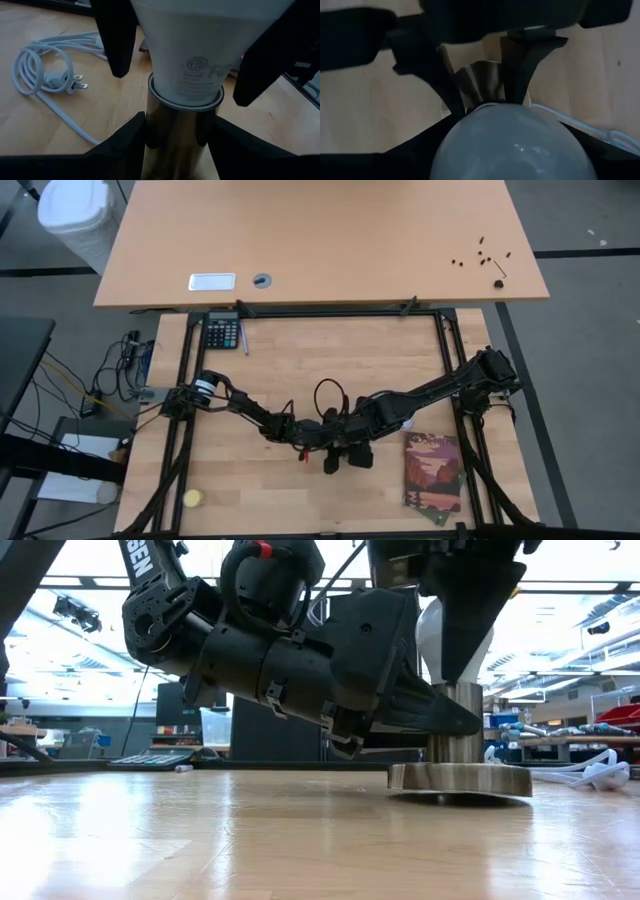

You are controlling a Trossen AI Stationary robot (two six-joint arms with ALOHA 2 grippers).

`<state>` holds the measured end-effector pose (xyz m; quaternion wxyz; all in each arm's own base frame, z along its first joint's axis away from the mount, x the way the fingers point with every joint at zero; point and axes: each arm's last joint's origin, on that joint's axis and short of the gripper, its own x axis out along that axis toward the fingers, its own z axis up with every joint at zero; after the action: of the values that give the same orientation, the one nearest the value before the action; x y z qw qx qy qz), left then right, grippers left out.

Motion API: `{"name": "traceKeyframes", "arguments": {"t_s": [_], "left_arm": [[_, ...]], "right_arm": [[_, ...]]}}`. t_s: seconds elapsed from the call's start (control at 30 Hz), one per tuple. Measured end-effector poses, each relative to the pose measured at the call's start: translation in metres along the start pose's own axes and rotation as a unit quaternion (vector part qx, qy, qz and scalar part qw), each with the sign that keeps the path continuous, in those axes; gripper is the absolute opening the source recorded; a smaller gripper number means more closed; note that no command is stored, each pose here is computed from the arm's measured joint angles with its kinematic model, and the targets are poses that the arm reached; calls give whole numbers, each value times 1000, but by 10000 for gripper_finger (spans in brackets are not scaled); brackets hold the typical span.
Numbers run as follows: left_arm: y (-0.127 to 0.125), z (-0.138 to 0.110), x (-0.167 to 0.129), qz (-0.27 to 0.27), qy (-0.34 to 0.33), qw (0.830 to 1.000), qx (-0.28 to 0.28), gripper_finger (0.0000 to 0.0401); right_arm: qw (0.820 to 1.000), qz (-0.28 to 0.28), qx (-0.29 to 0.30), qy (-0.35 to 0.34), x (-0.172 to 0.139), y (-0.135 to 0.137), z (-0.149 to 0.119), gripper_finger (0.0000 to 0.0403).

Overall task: Screw lightbulb
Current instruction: Insert the lightbulb into the lamp socket

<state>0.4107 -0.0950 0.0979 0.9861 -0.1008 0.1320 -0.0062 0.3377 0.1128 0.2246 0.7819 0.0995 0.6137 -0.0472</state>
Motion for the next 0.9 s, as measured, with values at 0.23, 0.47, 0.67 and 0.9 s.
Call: {"name": "traceKeyframes", "arguments": {"t_s": [0.23, 0.47, 0.67, 0.9], "left_arm": [[-2, 1, 0, 0, -3, 1000, 12, 188], [-2, 0, -1, -4, 2, 1000, 23, 188], [-1, -1, 0, -2, 5, 1000, 23, 188], [-1, -2, 0, -1, 8, 1000, 27, 188]], "right_arm": [[994, 12, -105, -5, -11, 3, 6, 297], [959, 15, -282, -15, -18, 6, 9, 340], [906, 18, -423, -18, -19, 6, 9, 372], [864, 17, -502, -13, -14, 8, 9, 398]]}}
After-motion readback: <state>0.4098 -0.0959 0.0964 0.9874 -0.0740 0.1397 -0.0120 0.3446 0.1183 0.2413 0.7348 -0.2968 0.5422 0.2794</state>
